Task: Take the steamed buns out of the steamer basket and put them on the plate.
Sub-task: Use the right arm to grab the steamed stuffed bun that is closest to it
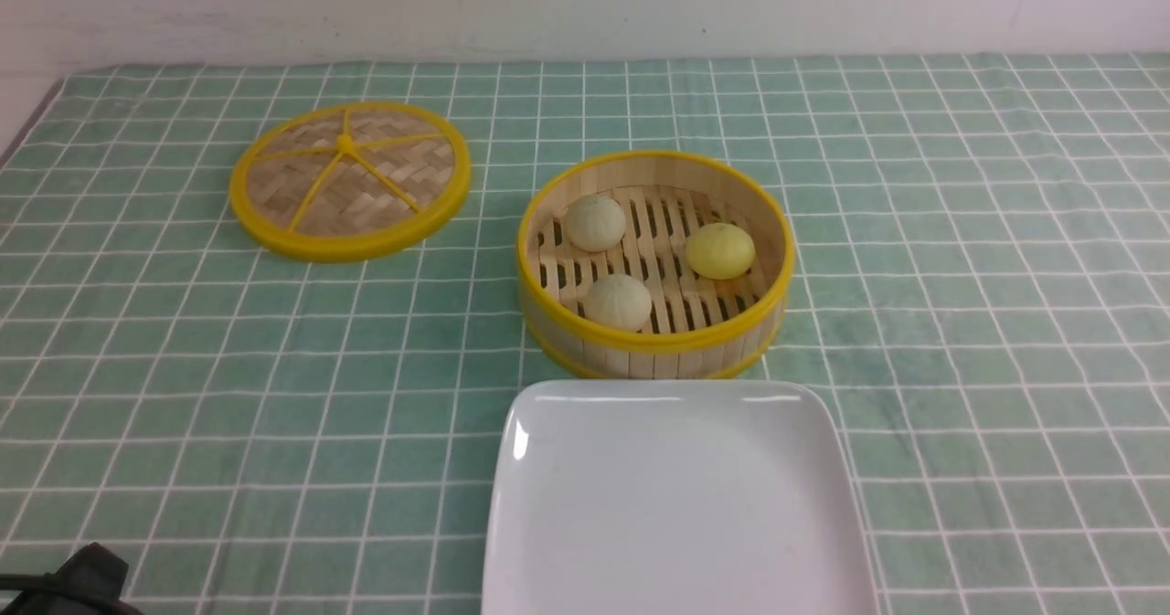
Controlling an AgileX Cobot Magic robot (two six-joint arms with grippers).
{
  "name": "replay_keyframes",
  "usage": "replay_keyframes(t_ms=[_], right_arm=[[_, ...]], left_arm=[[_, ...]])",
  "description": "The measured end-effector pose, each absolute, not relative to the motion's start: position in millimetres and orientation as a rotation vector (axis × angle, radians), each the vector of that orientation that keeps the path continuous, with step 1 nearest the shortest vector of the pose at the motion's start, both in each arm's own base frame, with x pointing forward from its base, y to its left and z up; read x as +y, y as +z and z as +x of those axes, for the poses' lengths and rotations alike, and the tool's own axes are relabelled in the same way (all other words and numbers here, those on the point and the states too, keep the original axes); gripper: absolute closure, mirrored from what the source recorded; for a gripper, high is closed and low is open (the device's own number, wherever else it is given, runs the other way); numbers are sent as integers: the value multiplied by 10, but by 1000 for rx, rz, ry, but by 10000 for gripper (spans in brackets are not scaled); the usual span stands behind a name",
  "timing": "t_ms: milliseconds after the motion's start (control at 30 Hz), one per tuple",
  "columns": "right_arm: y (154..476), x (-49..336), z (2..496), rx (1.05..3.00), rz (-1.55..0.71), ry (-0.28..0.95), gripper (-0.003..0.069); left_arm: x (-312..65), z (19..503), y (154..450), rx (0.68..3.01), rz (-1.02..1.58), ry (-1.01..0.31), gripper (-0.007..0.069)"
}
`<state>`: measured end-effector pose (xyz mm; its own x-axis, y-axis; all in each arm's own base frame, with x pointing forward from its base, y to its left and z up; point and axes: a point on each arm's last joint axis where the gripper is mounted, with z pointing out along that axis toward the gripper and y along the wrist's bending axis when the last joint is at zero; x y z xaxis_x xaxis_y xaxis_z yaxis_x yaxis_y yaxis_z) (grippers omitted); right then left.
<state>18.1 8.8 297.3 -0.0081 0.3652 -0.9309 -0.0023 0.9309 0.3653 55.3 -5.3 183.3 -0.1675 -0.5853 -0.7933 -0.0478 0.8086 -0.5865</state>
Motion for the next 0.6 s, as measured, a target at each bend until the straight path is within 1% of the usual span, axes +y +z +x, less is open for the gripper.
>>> replay_keyframes(t_ms=[100,167,267,367,433,500,600], right_arm=[[2930,117,187,1611,300,342,92],[2897,147,233,1679,293,375,92],[2926,197,330,1756,229,406,92],[3008,225,398,1778,184,426,92],[3132,259,515,1802,104,441,92],[3192,276,568,1810,68,450,92],[3351,334,716,1838,-45,492,92]], left_arm=[[-51,555,1845,1675,-502,-515,278],[-50,556,1851,1668,-503,-517,278],[-49,557,1856,1663,-500,-516,278],[-46,558,1865,1655,-486,-505,278],[-36,563,1910,1611,-460,-486,278],[-32,564,1930,1591,-451,-481,278],[-26,565,1960,1562,-442,-474,278]])
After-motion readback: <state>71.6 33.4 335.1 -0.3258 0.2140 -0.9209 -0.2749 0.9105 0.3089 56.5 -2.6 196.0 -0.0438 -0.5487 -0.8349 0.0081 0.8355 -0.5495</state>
